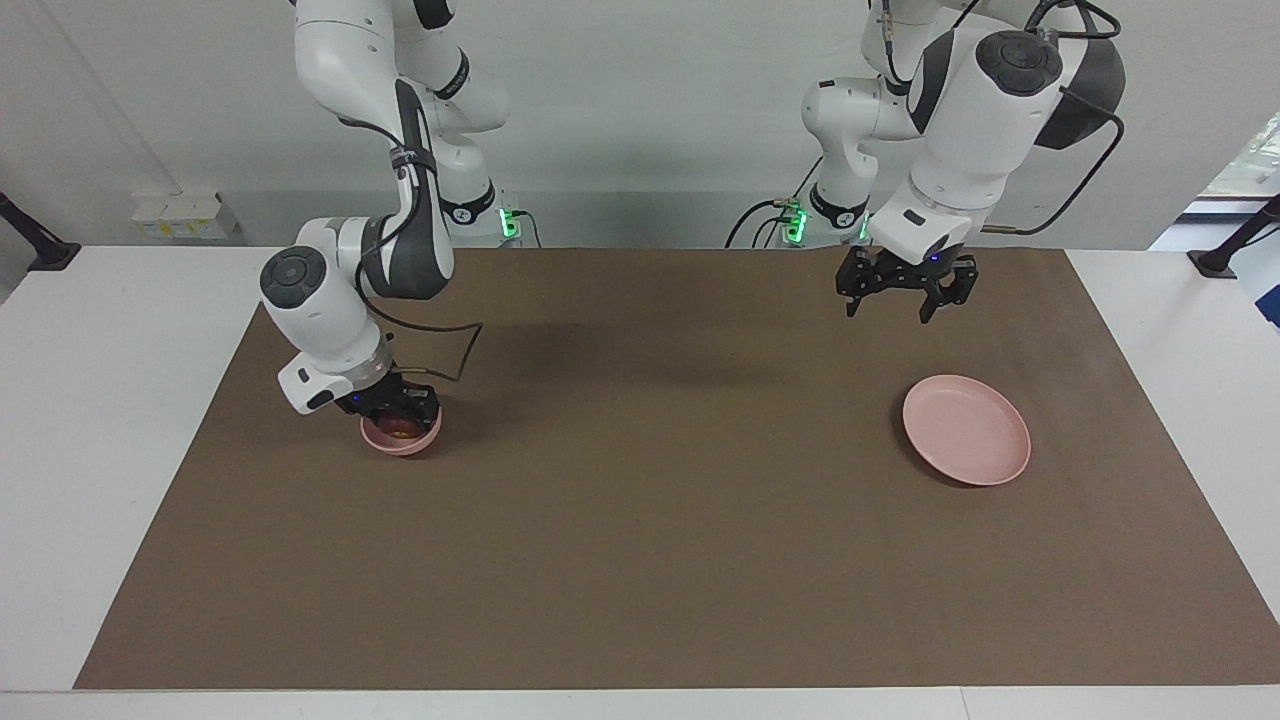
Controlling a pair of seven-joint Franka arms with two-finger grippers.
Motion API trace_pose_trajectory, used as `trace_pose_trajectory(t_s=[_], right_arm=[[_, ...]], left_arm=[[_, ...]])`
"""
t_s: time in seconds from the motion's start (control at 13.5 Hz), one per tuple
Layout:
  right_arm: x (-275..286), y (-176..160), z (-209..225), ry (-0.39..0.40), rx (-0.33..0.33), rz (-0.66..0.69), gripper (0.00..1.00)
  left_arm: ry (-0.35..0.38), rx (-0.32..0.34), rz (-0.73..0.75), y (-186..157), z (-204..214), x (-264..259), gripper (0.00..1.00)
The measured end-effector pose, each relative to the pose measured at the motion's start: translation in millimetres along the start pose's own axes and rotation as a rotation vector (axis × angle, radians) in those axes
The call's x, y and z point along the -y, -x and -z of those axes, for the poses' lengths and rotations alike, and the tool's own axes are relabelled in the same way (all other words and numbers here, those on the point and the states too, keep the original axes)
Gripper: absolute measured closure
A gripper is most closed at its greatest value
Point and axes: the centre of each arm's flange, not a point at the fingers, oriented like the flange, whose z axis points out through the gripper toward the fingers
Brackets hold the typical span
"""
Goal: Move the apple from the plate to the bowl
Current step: 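Lower the apple into the pink cup and open the right gripper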
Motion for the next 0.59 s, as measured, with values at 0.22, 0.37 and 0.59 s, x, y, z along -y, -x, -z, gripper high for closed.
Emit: trace_pose_trajectory(t_s=[0.22,0.37,0.59], right_arm=[[-9,0,-9,0.001,0.002,-0.016,0.26],[-12,-2,-16,0.001,-0.002,-0.020,0.26],[-10,-5,-26,0.002,-0.008,-0.021,0.26]], left_arm=[[0.000,-0.018,0.041,0,30,23,0.00],[-0.001,-0.011,0.088,5,50,50,0.00],[-0.005,-0.001,0.125,15,69,73,0.00]])
